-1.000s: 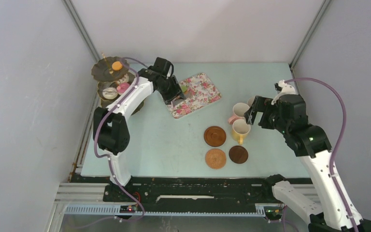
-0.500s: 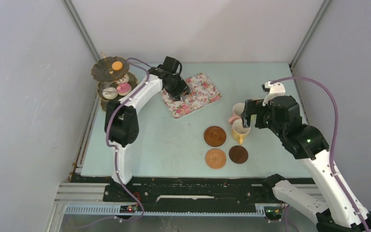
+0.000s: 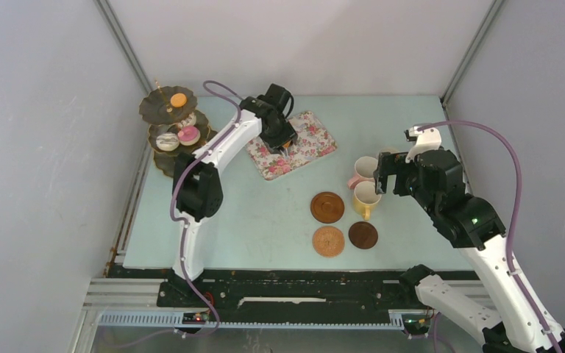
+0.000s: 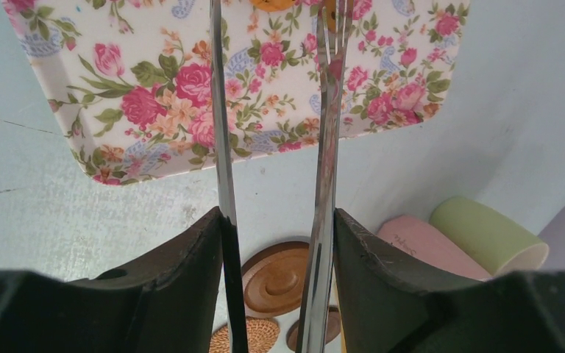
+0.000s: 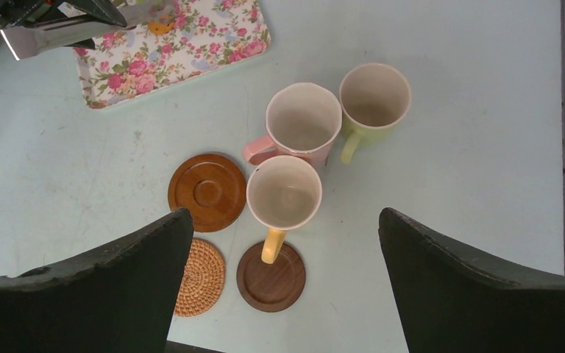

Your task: Serve the afternoon tea

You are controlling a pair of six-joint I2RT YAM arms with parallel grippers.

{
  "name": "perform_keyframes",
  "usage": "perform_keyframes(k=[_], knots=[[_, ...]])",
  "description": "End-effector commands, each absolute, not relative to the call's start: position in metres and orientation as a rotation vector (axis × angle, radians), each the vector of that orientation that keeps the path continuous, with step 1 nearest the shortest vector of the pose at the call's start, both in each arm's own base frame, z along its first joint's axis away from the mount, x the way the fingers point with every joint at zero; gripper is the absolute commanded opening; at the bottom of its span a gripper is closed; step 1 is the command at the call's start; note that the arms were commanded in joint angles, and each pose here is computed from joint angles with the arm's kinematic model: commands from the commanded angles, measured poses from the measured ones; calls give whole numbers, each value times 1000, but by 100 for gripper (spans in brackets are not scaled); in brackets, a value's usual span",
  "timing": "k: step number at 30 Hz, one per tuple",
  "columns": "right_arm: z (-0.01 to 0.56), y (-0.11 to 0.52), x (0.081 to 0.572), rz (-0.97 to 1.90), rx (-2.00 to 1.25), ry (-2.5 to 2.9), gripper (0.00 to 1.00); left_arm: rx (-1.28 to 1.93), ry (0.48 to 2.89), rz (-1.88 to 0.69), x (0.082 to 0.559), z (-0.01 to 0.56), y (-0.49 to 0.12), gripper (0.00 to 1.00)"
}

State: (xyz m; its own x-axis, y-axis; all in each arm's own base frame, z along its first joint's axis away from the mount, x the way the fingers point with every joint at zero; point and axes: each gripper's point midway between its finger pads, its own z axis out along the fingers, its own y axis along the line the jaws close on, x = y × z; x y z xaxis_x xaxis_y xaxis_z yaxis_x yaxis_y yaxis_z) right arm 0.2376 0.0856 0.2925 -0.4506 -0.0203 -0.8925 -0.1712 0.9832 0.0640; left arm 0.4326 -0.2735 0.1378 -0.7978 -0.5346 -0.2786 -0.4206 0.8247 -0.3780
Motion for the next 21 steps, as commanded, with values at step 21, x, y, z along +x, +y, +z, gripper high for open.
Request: perform_keyframes(k=[21], knots=[[299, 82, 239, 162, -119, 1992, 100, -731, 2653, -462, 438, 134, -277, 55]])
